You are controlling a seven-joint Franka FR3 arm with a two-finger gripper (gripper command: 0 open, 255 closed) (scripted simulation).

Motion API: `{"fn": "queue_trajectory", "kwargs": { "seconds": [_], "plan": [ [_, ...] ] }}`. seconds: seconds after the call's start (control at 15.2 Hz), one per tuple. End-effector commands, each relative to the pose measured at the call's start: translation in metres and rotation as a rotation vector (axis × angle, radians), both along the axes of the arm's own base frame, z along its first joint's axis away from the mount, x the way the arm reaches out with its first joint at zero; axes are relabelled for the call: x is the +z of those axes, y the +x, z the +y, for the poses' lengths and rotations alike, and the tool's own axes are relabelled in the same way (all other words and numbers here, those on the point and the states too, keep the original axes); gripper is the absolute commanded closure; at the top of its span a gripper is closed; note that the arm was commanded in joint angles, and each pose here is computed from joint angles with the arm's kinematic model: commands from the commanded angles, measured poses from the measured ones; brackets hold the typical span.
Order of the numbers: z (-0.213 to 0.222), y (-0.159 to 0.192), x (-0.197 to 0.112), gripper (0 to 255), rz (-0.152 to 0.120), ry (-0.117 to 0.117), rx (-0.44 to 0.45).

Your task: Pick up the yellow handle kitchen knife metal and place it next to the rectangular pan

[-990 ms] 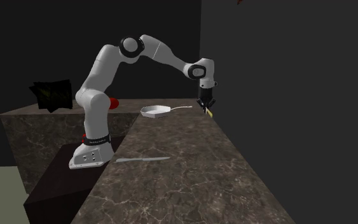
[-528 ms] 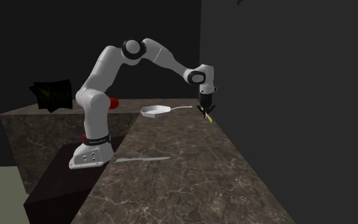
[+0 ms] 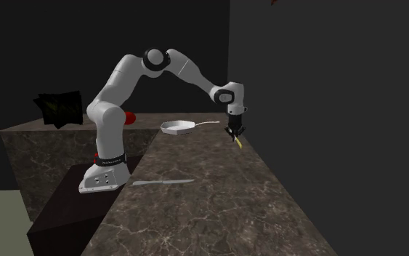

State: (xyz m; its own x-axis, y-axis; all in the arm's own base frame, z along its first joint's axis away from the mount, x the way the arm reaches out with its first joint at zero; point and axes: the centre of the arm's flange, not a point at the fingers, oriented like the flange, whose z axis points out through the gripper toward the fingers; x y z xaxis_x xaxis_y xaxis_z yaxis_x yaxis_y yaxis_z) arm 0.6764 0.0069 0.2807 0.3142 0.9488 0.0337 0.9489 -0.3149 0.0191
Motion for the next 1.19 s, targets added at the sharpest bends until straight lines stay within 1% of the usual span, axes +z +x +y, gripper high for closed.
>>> {"fn": "queue_trajectory", "kwargs": {
  "seconds": [0.0,0.4,0.46,0.79,1.06,1.12],
  "plan": [
    [0.0,0.0,-0.003,255,0.0,0.0,0.0],
    [0.0,0.0,-0.003,255,0.0,0.0,0.0],
    [0.0,0.0,-0.003,0,0.0,0.0,0.0],
    [0.0,0.0,-0.003,0,0.0,0.0,0.0],
    [-0.002,-0.001,0.047,0,0.0,0.0,0.0],
    [-0.002,-0.001,0.047,0,0.0,0.0,0.0]
  ]
}}
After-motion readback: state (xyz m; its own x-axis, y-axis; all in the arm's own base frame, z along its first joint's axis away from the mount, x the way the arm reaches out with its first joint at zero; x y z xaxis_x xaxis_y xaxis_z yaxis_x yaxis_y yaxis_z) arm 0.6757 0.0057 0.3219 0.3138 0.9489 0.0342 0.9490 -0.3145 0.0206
